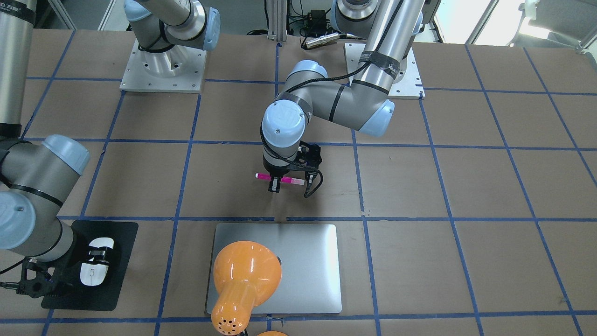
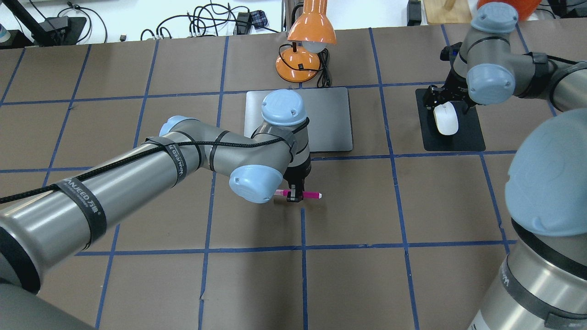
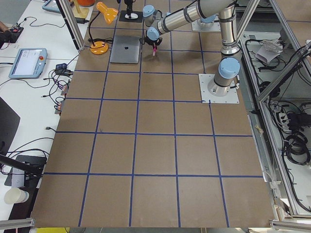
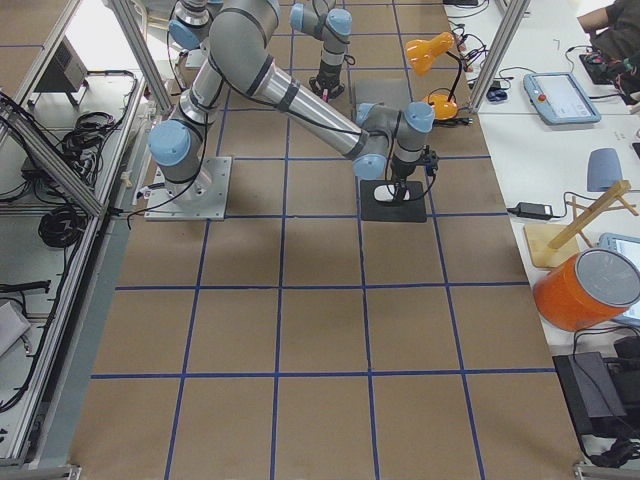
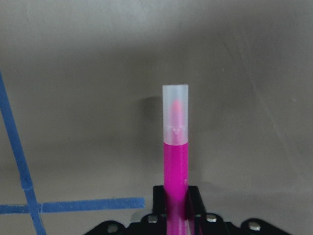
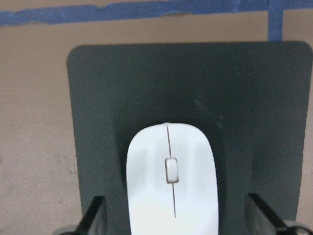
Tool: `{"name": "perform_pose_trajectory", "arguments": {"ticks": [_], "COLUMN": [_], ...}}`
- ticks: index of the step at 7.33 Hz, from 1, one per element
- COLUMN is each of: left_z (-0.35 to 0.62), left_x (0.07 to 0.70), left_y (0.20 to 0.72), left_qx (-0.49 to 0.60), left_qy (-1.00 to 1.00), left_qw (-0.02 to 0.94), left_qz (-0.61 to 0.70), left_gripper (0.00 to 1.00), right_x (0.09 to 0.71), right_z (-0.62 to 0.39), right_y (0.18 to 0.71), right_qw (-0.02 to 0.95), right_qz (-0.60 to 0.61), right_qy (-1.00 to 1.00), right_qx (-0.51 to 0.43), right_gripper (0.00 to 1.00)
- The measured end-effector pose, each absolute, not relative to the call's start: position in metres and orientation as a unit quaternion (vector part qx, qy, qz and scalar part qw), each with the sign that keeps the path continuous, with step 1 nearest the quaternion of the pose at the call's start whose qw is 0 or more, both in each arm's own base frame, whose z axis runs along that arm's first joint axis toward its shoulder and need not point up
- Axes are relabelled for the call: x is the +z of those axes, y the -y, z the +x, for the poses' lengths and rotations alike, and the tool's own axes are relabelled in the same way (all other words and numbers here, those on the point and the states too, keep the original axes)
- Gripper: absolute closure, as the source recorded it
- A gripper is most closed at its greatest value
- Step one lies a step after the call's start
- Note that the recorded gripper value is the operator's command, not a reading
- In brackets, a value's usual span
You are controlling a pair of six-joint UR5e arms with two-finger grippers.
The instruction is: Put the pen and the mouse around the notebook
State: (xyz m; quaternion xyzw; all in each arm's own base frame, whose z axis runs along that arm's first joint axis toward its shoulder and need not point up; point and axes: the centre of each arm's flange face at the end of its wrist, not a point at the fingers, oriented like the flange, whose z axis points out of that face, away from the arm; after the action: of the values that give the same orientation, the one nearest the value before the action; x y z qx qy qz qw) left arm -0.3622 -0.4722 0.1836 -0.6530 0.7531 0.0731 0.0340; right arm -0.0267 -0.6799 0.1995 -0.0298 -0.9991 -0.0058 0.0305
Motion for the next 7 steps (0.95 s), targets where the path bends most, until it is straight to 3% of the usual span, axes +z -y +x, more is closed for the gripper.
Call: {"name": "perform_pose_trajectory", "arguments": {"ticks": [2,4,7], "left_z": [-0.367,-0.367,-0.347], "left_x": [0.178,0.187,0.24], "left_y": [0.471,0.472,0.484], "left_qx": [0.086,0.085,0.055], "left_qy": [-0.753,-0.756,-0.838], "left_qw": [0.032,0.024,0.006], "left_qz": [-0.652,-0.649,-0.542], "left_gripper": [0.0,0.0,0.1], "right_x": [0.258,0.365,0.484], "right_z": [-0.006,0.044,0.112], "right_y": [0.679,0.637,0.539], "right_qw": [0.034,0.033,0.028], "right_qz": [-0.02,-0.006,-0.012], "right_qy": [0.999,0.999,1.0], "right_qx": [0.004,-0.003,-0.001], "right_gripper": [0.0,0.0,0.0]}}
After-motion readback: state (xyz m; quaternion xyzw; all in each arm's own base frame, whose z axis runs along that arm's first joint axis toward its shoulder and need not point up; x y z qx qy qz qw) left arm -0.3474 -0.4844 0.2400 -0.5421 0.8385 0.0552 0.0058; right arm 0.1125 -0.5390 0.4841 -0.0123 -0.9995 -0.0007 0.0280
